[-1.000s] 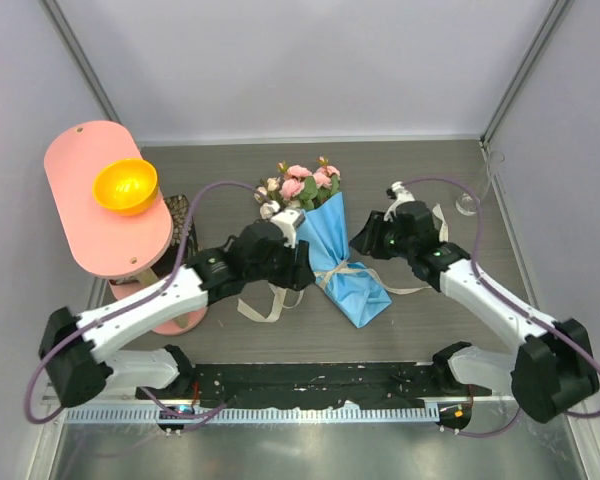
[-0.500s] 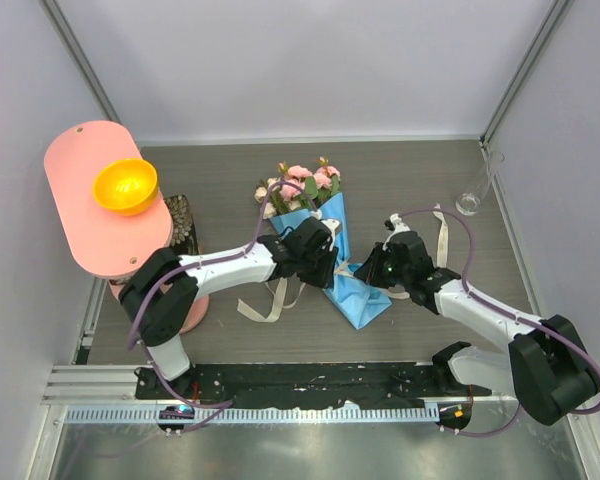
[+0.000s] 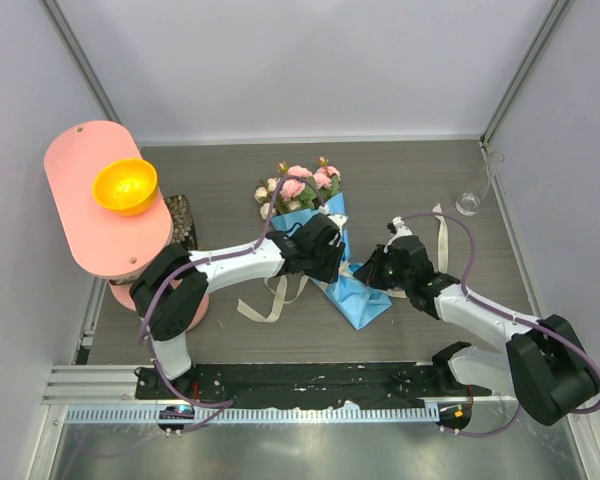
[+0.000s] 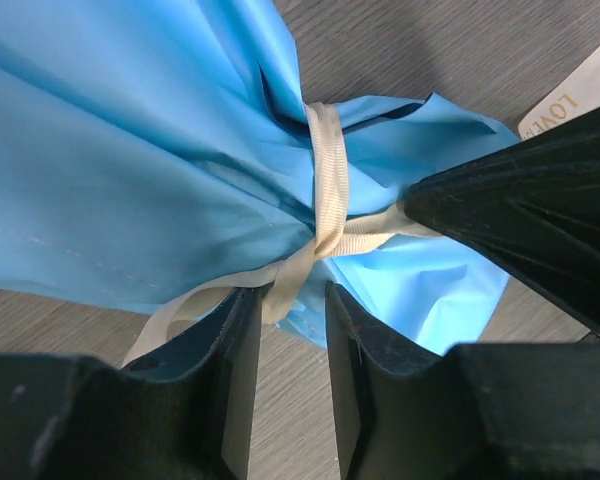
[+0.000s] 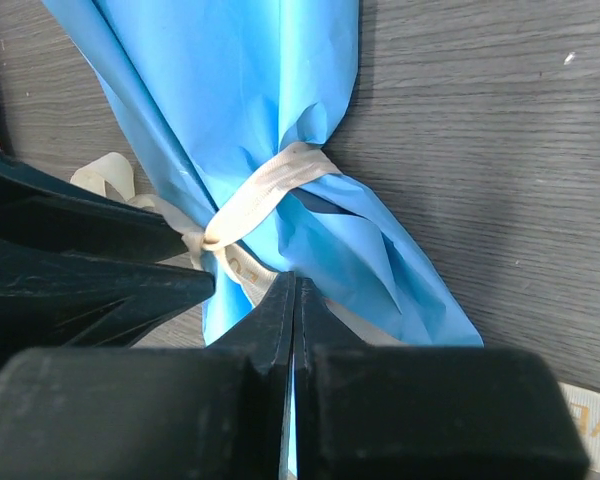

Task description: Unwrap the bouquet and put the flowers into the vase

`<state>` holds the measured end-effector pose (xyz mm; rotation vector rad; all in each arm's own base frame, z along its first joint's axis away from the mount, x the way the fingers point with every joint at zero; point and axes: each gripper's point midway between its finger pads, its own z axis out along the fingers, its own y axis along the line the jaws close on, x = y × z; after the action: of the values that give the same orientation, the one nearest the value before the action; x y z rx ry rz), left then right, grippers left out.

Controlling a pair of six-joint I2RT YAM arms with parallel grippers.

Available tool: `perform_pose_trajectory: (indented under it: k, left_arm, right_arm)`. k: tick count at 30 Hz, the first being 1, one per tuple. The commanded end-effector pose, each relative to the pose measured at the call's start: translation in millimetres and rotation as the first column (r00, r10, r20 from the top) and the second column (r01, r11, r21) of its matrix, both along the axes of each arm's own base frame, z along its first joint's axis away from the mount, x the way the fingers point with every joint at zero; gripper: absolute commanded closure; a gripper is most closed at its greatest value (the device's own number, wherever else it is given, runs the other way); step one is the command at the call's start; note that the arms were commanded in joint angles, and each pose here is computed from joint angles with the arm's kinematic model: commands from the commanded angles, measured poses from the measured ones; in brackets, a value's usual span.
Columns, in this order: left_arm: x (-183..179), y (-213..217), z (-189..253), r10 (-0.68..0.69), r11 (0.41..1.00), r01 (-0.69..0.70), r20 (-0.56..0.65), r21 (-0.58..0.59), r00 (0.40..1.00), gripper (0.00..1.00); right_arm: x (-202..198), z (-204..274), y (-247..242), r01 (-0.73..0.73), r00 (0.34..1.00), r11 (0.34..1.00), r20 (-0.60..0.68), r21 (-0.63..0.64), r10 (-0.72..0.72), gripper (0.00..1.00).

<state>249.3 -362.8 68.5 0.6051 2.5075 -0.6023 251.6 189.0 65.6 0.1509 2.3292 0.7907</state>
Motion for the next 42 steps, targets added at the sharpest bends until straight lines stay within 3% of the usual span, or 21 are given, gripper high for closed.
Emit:
perform_pose_trajectory:
  k: [1, 2, 5, 6, 9, 15, 23, 35, 40, 42]
  left_arm:
    - [8, -12, 2, -0.021, 1.0, 0.021, 0.046, 0.008, 0.999, 0.66]
    - [10, -9, 1, -0.011, 1.0, 0.009, 0.059, 0.028, 0.998, 0.66]
    - [16, -4, 2, -0.001, 0.998, -0.004, 0.078, 0.07, 0.997, 0.82]
    - [17, -5, 7, -0.008, 0.998, 0.002, 0.092, 0.068, 0.996, 0.91]
    - [16, -8, 25, 0.005, 1.0, -0.005, 0.121, -0.002, 0.993, 1.0]
    - [4, -18, 33, 0.014, 0.987, 0.004, 0.111, -0.159, 0.994, 1.0]
    - [-2, -21, 38, 0.018, 0.981, -0.002, 0.078, -0.195, 0.997, 1.0]
    - [-16, -7, 36, 0.024, 0.978, -0.011, 0.057, -0.208, 0.998, 1.0]
    - [-23, -4, 33, 0.031, 0.973, -0.022, 0.036, -0.229, 0.999, 1.0]
    - [-24, -3, 31, 0.03, 0.975, -0.023, 0.029, -0.223, 0.999, 1.0]
  right_arm:
    - [4, 15, 2, 0.01, 0.998, 0.999, 0.066, 0.034, -0.012, 0.99]
    - [4, 17, 2, 0.009, 0.997, 0.999, 0.07, 0.04, -0.012, 0.99]
    - [4, 24, 7, -0.017, 0.997, 0.998, 0.074, 0.053, 0.013, 0.98]
    - [7, 31, 10, -0.027, 0.996, 0.998, 0.085, 0.061, 0.022, 0.96]
    - [7, 41, 18, -0.049, 0.996, 0.995, 0.077, 0.091, 0.042, 0.91]
    - [13, 54, 30, 0.012, 0.998, 0.968, 0.056, 0.251, -0.027, 0.74]
    - [19, 34, 40, 0.09, 0.996, 0.931, -0.044, 0.353, -0.079, 0.7]
    - [32, 27, 34, 0.171, 0.985, 0.898, -0.05, 0.406, -0.165, 0.69]
    - [42, 27, 24, 0.21, 0.977, 0.888, -0.048, 0.409, -0.209, 0.75]
    - [47, 26, 22, 0.216, 0.976, 0.886, -0.051, 0.411, -0.214, 0.82]
